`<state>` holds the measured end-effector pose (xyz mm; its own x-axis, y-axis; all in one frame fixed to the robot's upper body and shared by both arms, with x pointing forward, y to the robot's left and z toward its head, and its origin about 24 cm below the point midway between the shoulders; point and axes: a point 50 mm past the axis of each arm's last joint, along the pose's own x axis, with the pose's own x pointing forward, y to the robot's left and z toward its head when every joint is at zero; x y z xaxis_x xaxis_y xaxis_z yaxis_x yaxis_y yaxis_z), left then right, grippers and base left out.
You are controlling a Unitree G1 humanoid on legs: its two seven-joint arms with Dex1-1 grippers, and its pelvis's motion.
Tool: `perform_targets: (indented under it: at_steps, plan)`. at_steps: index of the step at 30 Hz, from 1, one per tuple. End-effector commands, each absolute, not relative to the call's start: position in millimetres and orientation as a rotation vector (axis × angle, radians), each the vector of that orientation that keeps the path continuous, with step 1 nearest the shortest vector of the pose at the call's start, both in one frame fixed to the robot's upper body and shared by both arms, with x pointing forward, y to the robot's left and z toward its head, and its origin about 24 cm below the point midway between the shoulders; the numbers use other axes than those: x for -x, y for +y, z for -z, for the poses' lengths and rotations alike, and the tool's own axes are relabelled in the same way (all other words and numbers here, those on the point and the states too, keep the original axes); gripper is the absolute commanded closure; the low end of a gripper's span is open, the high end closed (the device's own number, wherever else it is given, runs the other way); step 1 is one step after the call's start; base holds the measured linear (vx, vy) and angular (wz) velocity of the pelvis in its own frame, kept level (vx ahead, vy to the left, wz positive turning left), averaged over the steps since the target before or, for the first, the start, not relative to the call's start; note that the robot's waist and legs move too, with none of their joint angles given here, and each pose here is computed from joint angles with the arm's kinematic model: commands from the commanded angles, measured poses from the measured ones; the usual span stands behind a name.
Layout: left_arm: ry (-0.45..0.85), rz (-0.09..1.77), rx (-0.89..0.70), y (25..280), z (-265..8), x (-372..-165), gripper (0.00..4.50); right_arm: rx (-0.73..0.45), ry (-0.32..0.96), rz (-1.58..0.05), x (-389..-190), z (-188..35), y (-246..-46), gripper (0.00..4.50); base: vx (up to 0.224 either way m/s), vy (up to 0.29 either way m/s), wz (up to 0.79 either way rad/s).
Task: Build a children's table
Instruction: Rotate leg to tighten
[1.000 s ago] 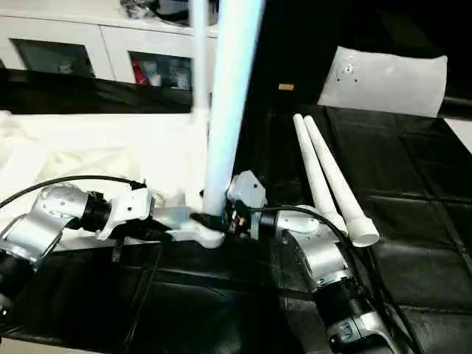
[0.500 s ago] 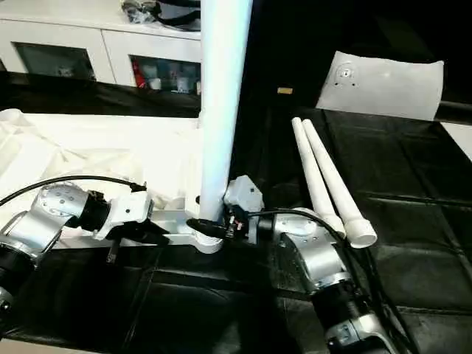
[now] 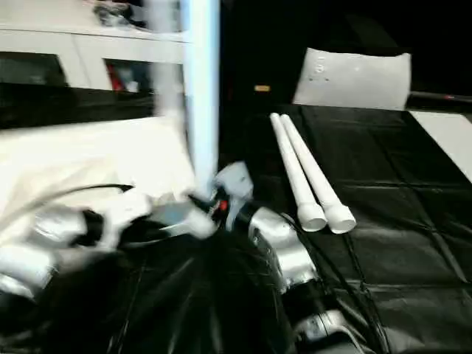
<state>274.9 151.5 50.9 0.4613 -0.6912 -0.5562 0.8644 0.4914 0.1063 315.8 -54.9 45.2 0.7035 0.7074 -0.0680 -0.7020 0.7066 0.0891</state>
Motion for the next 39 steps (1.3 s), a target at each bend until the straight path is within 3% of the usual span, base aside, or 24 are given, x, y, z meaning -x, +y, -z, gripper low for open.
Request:
perform_targets:
  at_steps: [1,6,17,19,25,34,39]
  plan:
    - [0.396,1.008,-0.394,121,-64,-272,4.50,-0.060,0.322,-0.682,-308.0,-5,-52.1,2.60,0.000,0.000,0.00]
    - [0.418,0.920,-0.404,112,-62,-272,4.50,-0.096,0.313,-0.636,-310.0,-7,-40.9,2.60,0.000,0.000,0.00]
    - [0.472,0.854,-0.477,124,-61,-274,4.50,-0.096,0.353,-0.614,-309.0,0,-33.9,2.60,0.000,0.000,0.00]
    - [0.479,0.841,-0.485,126,-60,-276,4.50,-0.109,0.353,-0.616,-311.5,-2,-35.1,1.90,0.000,0.000,0.00]
    - [0.483,0.821,-0.500,129,-60,-280,4.50,-0.143,0.340,-0.613,-312.1,-3,-42.9,1.41,0.000,0.000,0.00]
    - [0.480,0.815,-0.530,138,-62,-290,4.50,-0.091,0.299,-0.638,-301.7,1,-66.8,0.66,0.000,0.000,0.00]
    - [0.500,0.868,-0.550,146,-58,-294,4.50,-0.111,0.252,-0.657,-291.6,-6,-88.2,0.20,0.000,0.000,0.00]
